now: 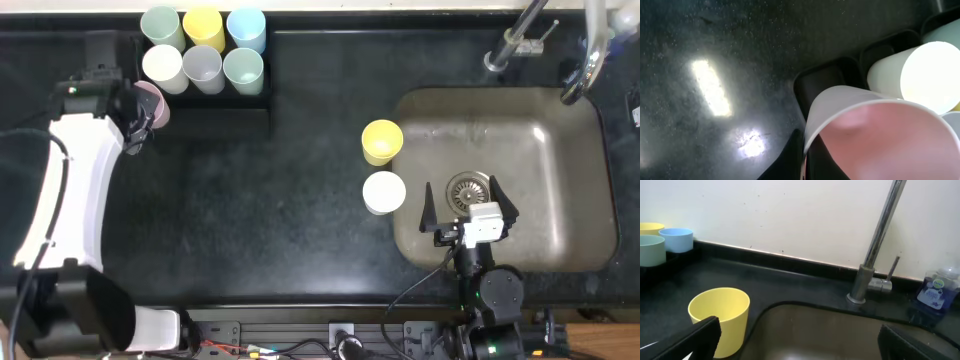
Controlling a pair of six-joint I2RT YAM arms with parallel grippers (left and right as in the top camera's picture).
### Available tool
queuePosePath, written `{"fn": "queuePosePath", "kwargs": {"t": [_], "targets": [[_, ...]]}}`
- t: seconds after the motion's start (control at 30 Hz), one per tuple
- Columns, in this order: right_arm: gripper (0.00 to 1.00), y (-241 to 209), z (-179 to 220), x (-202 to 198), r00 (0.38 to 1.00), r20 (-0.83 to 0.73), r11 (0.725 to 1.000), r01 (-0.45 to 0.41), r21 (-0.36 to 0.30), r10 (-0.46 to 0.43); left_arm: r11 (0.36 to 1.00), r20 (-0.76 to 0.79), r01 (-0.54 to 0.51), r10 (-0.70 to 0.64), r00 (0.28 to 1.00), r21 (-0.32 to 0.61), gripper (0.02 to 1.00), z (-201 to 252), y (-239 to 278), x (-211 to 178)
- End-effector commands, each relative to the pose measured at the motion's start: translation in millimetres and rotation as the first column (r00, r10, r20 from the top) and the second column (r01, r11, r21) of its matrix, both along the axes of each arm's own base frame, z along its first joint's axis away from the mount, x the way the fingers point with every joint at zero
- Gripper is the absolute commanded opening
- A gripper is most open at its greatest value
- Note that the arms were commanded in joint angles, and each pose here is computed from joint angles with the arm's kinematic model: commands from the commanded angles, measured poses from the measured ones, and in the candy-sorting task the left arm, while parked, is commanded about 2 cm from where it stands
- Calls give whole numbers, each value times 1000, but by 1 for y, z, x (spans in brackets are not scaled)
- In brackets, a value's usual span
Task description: Store Cups
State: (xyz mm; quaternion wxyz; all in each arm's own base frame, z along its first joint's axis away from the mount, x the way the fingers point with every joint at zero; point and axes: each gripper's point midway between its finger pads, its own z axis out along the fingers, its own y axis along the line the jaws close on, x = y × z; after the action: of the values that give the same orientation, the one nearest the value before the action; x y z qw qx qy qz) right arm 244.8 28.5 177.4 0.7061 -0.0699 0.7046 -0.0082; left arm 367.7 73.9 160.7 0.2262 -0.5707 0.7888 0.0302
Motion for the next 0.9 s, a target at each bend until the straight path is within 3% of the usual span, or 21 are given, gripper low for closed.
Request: {"fn": "queuePosePath", "kwargs": {"t": [0.03, 0.9], "targets": [[998, -2, -3, 0, 1000, 2, 1000, 10, 0, -10, 999, -17, -40, 40, 999, 2, 36, -12, 6, 3], [998, -2, -3, 0, 1000, 2, 1000, 10, 0, -10, 999, -98, 27, -22, 995, 47, 36, -58, 13, 25]]}}
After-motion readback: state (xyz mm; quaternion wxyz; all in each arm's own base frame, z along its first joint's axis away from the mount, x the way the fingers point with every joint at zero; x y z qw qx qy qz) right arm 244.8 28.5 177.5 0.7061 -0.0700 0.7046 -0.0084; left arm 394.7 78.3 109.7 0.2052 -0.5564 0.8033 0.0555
